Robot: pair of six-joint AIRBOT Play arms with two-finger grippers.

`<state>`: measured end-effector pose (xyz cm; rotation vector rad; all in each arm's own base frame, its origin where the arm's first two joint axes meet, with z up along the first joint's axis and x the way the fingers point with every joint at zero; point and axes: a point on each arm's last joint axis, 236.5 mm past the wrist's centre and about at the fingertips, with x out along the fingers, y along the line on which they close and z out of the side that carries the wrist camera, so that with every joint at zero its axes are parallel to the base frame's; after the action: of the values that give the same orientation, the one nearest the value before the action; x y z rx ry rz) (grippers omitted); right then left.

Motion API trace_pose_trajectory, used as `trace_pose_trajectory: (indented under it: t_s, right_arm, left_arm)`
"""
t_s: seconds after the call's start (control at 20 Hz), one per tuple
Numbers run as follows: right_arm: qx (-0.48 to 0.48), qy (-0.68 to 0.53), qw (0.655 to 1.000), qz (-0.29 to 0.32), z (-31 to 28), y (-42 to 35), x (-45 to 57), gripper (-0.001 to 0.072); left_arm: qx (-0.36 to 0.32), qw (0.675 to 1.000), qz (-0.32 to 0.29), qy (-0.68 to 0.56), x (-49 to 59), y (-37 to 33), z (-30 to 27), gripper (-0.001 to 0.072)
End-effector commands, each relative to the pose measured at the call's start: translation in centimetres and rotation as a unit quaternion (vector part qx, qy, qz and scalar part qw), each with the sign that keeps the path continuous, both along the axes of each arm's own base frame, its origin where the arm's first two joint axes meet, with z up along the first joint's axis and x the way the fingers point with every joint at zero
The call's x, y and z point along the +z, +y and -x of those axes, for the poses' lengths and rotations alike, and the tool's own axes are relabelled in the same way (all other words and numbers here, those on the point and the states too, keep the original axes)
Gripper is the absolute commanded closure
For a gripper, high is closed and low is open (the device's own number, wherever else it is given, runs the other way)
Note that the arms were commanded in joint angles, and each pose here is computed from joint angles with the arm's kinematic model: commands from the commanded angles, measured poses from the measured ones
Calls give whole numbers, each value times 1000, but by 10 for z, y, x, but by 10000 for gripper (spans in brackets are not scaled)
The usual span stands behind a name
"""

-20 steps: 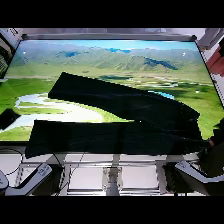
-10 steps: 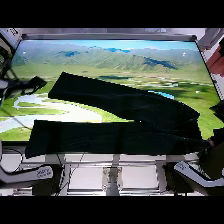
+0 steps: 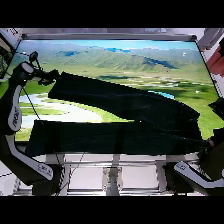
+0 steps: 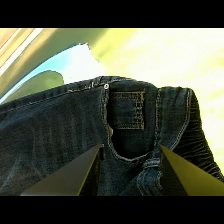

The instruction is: Fold the clothes and pants, and hang the long-sleeved shirts on hangers.

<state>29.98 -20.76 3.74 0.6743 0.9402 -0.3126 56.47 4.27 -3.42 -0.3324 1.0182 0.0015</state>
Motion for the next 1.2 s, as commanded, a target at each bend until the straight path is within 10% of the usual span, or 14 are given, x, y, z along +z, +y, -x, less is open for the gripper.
trace_pose_trajectory:
  t_s: [0.0,1.1,1.15]
  right_arm:
    - [3,1,1000,-3,0,2,0,295]
    - [11,8,1000,-14,3,9,-1,298]
    - [12,8,1000,-15,3,9,-1,298]
  left_arm:
    - [13,996,-83,31,-13,27,2,131]
    - [26,980,28,197,-58,43,79,138]
    - [14,978,38,204,-60,36,82,251]
